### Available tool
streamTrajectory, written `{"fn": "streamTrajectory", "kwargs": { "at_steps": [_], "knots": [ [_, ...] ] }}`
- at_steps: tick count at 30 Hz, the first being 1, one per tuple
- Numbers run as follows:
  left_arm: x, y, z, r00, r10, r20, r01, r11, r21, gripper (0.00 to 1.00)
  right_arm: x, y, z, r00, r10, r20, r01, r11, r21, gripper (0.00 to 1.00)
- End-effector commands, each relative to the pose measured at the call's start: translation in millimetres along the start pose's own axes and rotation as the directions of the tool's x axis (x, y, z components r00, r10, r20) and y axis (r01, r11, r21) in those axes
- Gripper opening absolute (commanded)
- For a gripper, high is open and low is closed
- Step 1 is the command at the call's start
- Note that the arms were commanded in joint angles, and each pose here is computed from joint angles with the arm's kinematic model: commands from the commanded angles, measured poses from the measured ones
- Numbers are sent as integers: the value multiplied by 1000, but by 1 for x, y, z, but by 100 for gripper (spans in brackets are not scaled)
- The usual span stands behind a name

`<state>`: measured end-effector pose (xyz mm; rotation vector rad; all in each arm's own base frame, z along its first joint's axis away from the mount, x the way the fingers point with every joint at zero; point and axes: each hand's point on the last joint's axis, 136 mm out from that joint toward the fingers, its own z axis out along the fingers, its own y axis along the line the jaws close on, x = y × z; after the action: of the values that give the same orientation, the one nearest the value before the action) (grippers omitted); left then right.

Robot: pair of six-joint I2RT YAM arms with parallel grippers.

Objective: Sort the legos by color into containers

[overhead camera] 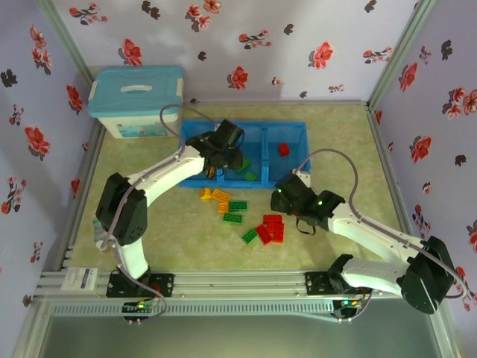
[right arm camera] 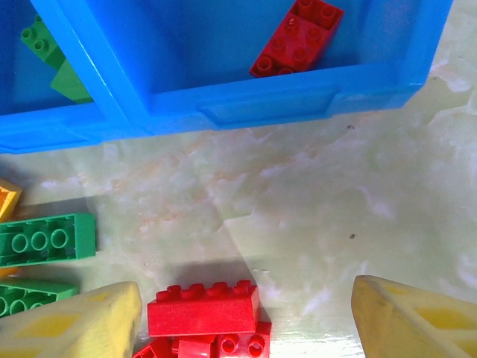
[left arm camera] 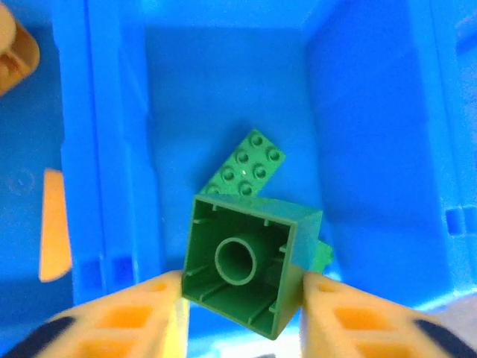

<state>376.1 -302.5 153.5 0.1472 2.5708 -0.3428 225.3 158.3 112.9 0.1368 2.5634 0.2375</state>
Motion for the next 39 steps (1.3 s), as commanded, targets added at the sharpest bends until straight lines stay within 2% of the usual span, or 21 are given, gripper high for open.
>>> {"fn": "streamTrajectory", "kwargs": {
  "at_steps": [1, 3, 5, 7, 8, 10, 16, 24, 36, 39],
  "knots": [
    [-10, 0, -1, 999, 26, -25, -26, 1000, -3, 62, 12, -12, 1, 1000, 8, -20, -7, 999, 33, 76],
    [-18, -4, -6, 1000, 28, -11, -28, 1000, 7, 73, 17, -11, 4, 999, 7, -36, -6, 1000, 20, 77],
    [-23, -7, -13, 1000, 25, 6, -25, 1000, 18, 75, 21, -9, 7, 999, 8, -51, -7, 1000, 6, 79],
    [-25, -7, -20, 1000, 20, 18, -21, 999, 26, 76, 25, -6, 10, 998, 8, -66, -8, 1000, -6, 80],
    [-25, -8, -23, 1000, 19, 24, -20, 999, 30, 76, 27, -5, 11, 997, 5, -72, -6, 1000, -10, 85],
    [-24, -8, -32, 999, 16, 38, -18, 999, 42, 76, 30, -1, 14, 996, -1, -85, 0, 1000, -16, 89],
    [-14, -2, -63, 996, 1, 89, -8, 997, 78, 77, 41, 15, 29, 990, -30, -141, 27, 999, -19, 91],
    [20, 28, -87, 994, -23, 110, 16, 998, 65, 77, 52, 27, 51, 980, -38, -195, 46, 998, 35, 88],
    [61, 67, -93, 993, -49, 107, 49, 999, 3, 77, 61, 34, 71, 971, -37, -236, 54, 996, 66, 84],
    [65, 72, -93, 993, -52, 107, 53, 999, -5, 77, 62, 35, 73, 971, -34, -238, 52, 996, 70, 77]
  ]
}}
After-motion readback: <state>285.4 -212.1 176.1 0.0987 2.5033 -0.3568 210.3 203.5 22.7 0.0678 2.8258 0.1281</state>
